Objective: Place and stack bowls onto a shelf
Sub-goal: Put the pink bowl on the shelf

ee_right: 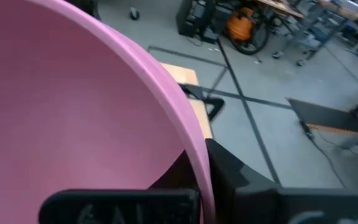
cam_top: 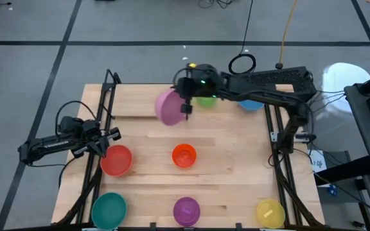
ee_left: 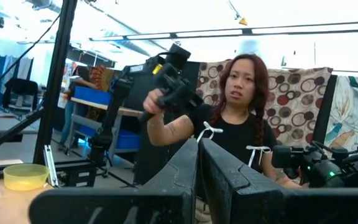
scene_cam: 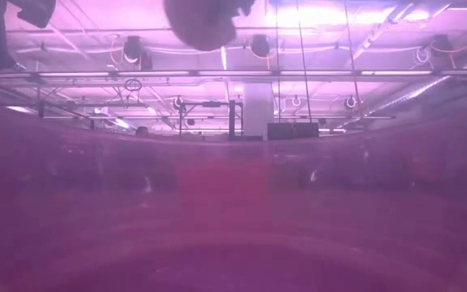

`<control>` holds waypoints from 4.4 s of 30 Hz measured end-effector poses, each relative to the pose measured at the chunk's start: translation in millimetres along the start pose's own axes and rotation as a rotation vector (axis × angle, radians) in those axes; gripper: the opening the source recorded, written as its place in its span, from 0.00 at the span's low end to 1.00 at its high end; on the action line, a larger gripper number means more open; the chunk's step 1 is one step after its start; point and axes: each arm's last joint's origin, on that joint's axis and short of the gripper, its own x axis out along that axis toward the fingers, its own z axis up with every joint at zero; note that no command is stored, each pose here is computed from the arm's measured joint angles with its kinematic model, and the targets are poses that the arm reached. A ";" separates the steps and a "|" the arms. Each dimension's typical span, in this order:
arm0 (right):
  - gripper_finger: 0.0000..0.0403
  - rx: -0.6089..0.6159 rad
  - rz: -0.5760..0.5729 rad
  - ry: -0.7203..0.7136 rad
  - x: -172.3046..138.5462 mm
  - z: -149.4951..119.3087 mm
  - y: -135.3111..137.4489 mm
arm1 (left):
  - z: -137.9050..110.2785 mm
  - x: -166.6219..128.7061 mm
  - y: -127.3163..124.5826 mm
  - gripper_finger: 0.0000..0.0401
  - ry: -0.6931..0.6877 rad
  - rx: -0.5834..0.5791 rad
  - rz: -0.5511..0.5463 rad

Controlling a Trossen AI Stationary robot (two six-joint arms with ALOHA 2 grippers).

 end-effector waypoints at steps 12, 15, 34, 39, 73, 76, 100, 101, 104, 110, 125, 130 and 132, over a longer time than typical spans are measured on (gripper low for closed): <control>0.00 0.128 0.084 0.043 77.9 -42.6 -26.3 | 6.9 -0.2 -1.3 0.06 -0.011 0.065 0.028; 0.00 0.141 0.072 0.068 85.9 -52.9 -33.8 | 15.1 -1.1 -3.0 0.06 -0.010 0.104 0.067; 0.00 0.303 0.064 0.117 99.0 -96.9 -86.4 | 37.3 -20.1 2.1 0.06 0.101 0.008 0.400; 0.00 0.311 0.081 0.167 110.0 -114.4 -88.9 | 37.6 -21.9 2.3 0.06 0.101 -0.003 0.423; 0.00 0.255 0.159 0.291 151.9 -156.4 -66.3 | 37.7 -22.5 2.4 0.06 0.099 -0.023 0.430; 0.00 0.209 0.173 0.274 153.7 -151.9 -59.2 | 37.4 -22.5 2.2 0.06 0.111 -0.017 0.423; 0.00 0.134 -0.030 0.361 154.6 -143.2 -46.0 | 38.2 -22.6 2.7 0.06 0.024 -0.269 0.450; 0.00 0.138 -0.033 0.361 154.4 -143.7 -47.1 | 38.5 -22.6 2.8 0.06 0.013 -0.279 0.454; 0.00 0.158 -0.042 0.364 154.0 -145.4 -50.3 | 38.8 -22.7 3.0 0.06 -0.005 -0.305 0.459; 0.03 0.162 -0.043 0.373 153.3 -147.3 -52.5 | 39.2 -22.8 3.3 0.06 -0.028 -0.326 0.467; 0.23 0.129 -0.042 0.366 153.9 -146.4 -52.1 | 39.2 -22.9 3.3 0.06 -0.030 -0.332 0.467; 0.27 0.047 -0.083 0.342 155.2 -140.2 -50.1 | 39.2 -22.9 3.3 0.06 -0.029 -0.326 0.467; 0.28 0.012 -0.104 0.329 155.2 -136.2 -48.7 | 39.2 -22.9 3.3 0.06 -0.029 -0.326 0.467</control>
